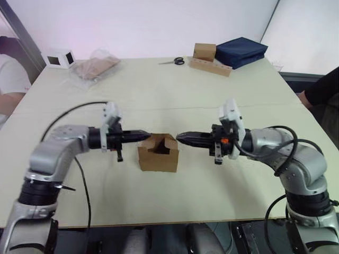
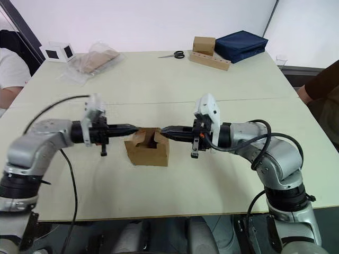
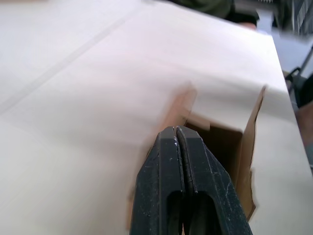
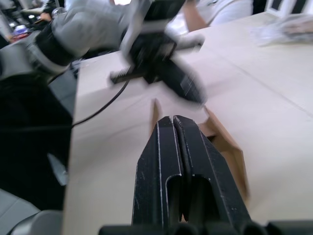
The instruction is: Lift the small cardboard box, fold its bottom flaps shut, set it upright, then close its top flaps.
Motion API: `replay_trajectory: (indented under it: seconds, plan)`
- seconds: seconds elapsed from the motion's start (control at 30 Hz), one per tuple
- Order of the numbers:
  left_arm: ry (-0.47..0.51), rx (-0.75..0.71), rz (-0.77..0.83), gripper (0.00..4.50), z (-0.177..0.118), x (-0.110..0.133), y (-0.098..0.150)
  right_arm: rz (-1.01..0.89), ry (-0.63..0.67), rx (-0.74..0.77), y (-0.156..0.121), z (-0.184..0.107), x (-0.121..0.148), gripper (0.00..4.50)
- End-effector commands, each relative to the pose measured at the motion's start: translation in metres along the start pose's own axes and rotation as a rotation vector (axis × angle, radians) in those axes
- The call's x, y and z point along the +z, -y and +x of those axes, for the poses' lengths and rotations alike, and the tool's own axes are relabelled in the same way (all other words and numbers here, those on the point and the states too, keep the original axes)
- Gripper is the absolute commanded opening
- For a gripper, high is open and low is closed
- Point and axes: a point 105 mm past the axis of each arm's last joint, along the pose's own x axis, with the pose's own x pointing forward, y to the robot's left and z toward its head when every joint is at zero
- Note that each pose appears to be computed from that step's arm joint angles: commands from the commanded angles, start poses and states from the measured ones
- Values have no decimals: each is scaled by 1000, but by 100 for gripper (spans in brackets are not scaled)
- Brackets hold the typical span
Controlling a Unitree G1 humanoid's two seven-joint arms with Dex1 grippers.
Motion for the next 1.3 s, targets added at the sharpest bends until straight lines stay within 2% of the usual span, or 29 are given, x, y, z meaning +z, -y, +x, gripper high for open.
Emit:
replay_trajectory:
  seconds: [0.03, 0.17, 0.3, 0.43, 0.53, 0.63, 0.87, 1.07, 1.3]
  plan:
    - [31, -16, 18, 1, -7, 17, 2, -16, 12, 39, -12, 5, 5, 0]
    - [-9, -20, 5, 1, -14, 12, -11, 0, -39, 70, -19, 21, -18, 0]
    - [-9, 25, -21, 1, -5, 4, -35, 6, -72, 64, -16, 31, -36, 0]
    - [-13, 24, -39, 1, 16, -8, -54, 6, -66, 53, -10, 39, -40, 0]
    - [-7, -12, -51, 1, 33, -12, -58, 3, -47, 48, -7, 43, -36, 0]
    - [9, -66, -66, 1, 52, -15, -58, 6, -46, 35, -2, 47, -35, 0]
    - [-9, -158, -51, 1, 74, -22, -49, -1, -123, -13, 8, 54, -54, 0]
    - [-14, -195, -53, 1, 76, -24, -44, -4, -159, -27, 11, 58, -64, 0]
    - [-18, -220, -48, 1, 79, -27, -38, 14, -115, -37, 12, 64, -56, 0]
